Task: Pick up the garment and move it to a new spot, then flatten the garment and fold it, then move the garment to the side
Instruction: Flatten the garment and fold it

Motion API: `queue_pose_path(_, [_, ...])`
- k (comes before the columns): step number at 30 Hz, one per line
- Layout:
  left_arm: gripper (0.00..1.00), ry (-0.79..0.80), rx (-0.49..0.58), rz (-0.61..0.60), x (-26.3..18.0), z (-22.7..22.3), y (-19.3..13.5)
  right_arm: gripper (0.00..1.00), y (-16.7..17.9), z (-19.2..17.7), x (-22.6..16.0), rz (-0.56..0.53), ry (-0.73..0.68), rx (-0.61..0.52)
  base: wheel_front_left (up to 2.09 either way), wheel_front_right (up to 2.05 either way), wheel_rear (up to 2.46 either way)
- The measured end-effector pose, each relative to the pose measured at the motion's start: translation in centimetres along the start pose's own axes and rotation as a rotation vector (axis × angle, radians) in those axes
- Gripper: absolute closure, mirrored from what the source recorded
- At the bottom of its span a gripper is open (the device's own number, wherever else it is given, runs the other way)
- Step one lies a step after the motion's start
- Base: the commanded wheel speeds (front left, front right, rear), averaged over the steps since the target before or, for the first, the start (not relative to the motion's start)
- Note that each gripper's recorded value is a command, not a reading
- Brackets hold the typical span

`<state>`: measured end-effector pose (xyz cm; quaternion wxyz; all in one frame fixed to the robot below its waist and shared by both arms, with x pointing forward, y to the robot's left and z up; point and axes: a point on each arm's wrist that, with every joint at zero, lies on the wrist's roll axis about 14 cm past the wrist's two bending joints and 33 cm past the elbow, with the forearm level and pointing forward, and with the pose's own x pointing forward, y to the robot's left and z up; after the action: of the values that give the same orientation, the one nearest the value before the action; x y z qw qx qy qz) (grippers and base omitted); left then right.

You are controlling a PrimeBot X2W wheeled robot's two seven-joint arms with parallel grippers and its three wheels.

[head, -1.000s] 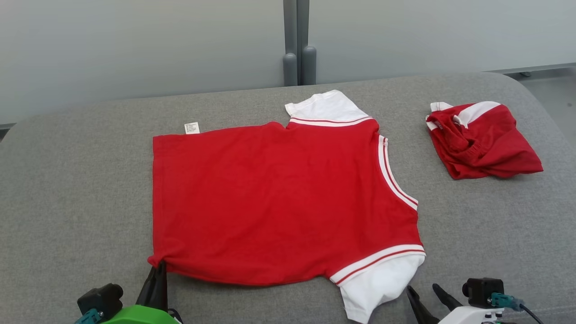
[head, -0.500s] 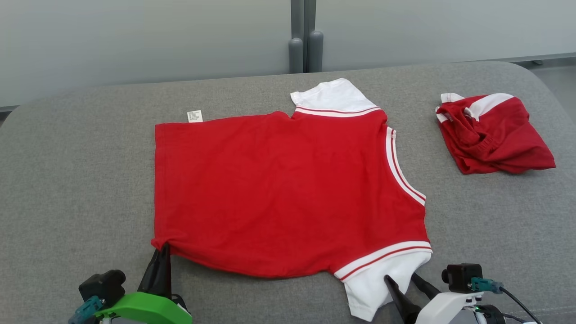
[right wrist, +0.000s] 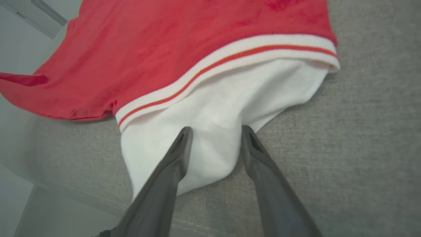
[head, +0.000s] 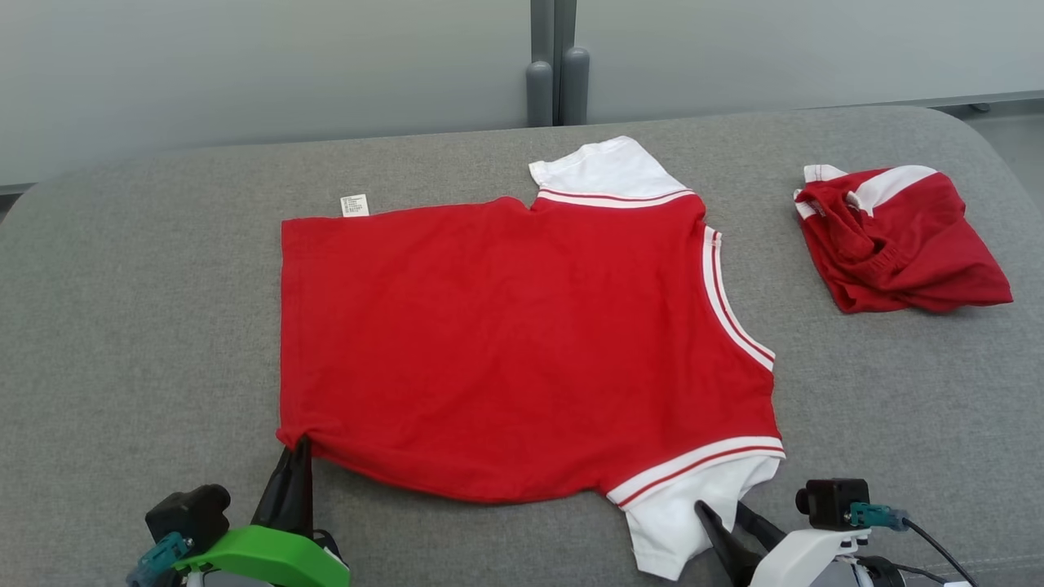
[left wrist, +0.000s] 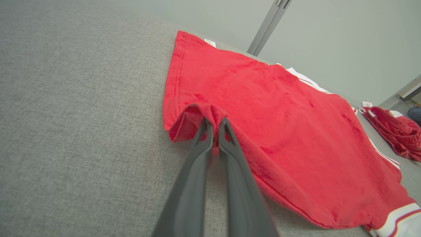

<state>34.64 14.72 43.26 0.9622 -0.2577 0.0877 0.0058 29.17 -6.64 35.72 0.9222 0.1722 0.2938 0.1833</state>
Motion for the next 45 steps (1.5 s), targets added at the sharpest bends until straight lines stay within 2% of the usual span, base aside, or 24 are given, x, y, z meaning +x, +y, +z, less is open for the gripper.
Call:
queue_pose_path(1, [1.00, 0.000, 0.000, 0.000, 0.0, 0.0, 0.0, 0.53, -0.1, 0.0, 0.0, -0.003, 0.000, 0.008, 0.00, 0.00, 0.00])
queue_pose_path(2, [1.00, 0.000, 0.000, 0.000, 0.0, 0.0, 0.0, 0.53, -0.1, -0.1, 0.0, -0.002, 0.001, 0.012, 0.00, 0.00, 0.00])
queue_pose_path(4, [1.00, -0.004, -0.001, 0.003, 0.1, 0.2, 0.1, 0.62, -0.2, -0.2, -0.1, -0.004, 0.004, 0.012, 0.00, 0.00, 0.00])
queue_pose_path(6, [1.00, -0.002, 0.000, -0.001, 0.2, 0.1, -0.1, 0.76, -0.3, -0.3, -0.1, -0.012, 0.001, 0.034, 0.00, 0.00, 0.00])
queue_pose_path(8, [1.00, -0.001, 0.000, -0.004, 0.3, 0.0, -0.2, 0.98, -0.2, -0.3, -0.1, -0.010, -0.001, 0.039, 0.00, 0.00, 0.00])
queue_pose_path(9, [1.00, 0.000, 0.000, -0.005, 0.3, 0.0, -0.2, 1.00, -0.2, -0.3, -0.1, -0.007, -0.002, 0.042, 0.00, 0.00, 0.00])
queue_pose_path(14, [1.00, -0.002, 0.000, -0.010, 0.4, 0.1, -0.3, 1.00, -0.3, 0.5, 0.1, -0.006, -0.028, 0.036, 0.00, 0.00, 0.00])
queue_pose_path(22, [1.00, -0.050, -0.002, -0.021, 0.7, 1.6, -0.7, 1.00, -0.5, 4.7, 0.4, 0.010, -0.168, 0.015, 0.00, 0.00, 0.00])
queue_pose_path(26, [1.00, -0.076, -0.002, -0.036, 0.9, 2.5, -1.1, 1.00, -0.3, 6.5, 0.3, 0.023, -0.227, 0.067, 0.00, 0.00, 0.00])
queue_pose_path(31, [1.00, -0.066, 0.010, -0.047, 1.0, 2.2, -1.5, 1.00, 0.0, 7.1, 0.5, 0.041, -0.209, 0.120, 0.00, 0.00, 0.00])
queue_pose_path(40, [1.00, -0.112, 0.038, -0.079, 4.3, 4.3, -2.8, 1.00, -0.3, 14.0, 2.7, 0.075, -0.262, 0.038, 0.00, 0.00, 0.00])
queue_pose_path(45, [1.00, -0.077, 0.060, -0.056, 6.2, 4.1, -2.3, 1.00, -0.8, 15.6, 4.6, 0.072, -0.196, -0.013, 0.00, 0.00, 0.00])
